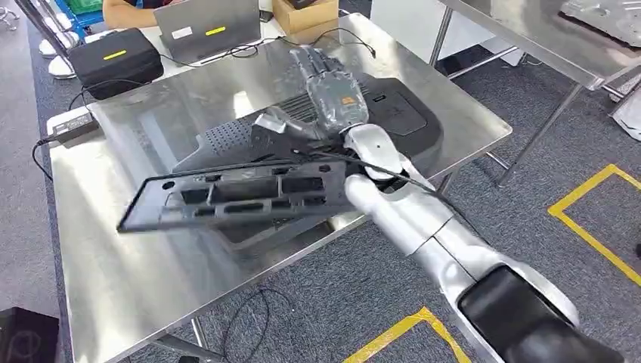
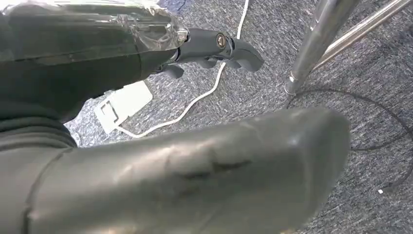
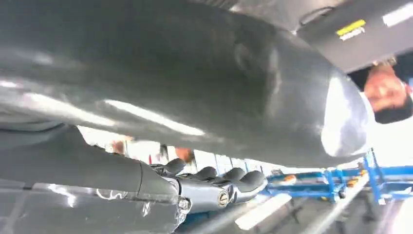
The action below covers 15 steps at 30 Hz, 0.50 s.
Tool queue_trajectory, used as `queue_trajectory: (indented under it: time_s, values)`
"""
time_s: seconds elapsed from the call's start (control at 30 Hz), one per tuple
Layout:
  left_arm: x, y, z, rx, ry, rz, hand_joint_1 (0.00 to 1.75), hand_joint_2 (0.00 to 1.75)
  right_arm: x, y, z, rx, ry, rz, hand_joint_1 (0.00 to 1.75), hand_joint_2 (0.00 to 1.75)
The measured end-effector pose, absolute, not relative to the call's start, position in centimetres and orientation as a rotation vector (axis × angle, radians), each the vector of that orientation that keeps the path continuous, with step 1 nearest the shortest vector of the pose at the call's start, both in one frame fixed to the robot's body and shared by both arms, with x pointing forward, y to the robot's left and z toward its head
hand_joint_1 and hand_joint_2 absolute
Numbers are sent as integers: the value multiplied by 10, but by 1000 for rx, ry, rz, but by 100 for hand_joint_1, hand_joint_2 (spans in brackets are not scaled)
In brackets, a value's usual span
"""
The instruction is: Take the parts from the cabinet and place them on the table.
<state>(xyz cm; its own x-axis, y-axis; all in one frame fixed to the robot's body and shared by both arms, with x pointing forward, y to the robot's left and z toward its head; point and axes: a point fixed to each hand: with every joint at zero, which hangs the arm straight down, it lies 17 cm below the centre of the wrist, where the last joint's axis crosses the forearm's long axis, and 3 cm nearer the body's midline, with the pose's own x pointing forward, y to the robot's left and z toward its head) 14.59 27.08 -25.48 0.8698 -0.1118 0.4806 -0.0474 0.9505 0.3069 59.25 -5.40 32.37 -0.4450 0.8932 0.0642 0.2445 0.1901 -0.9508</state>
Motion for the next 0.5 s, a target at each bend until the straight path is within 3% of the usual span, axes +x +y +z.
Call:
queue_trajectory:
  time_s: [0.2,0.5]
  values:
    - [143,271,-256,318,-507,-26,0,0,580,-87,364,-936,-1921,1083,0,0]
    - [144,271,-256,318,-508,-26,0,0,561,-109,397,-946,-2014,996,0,0]
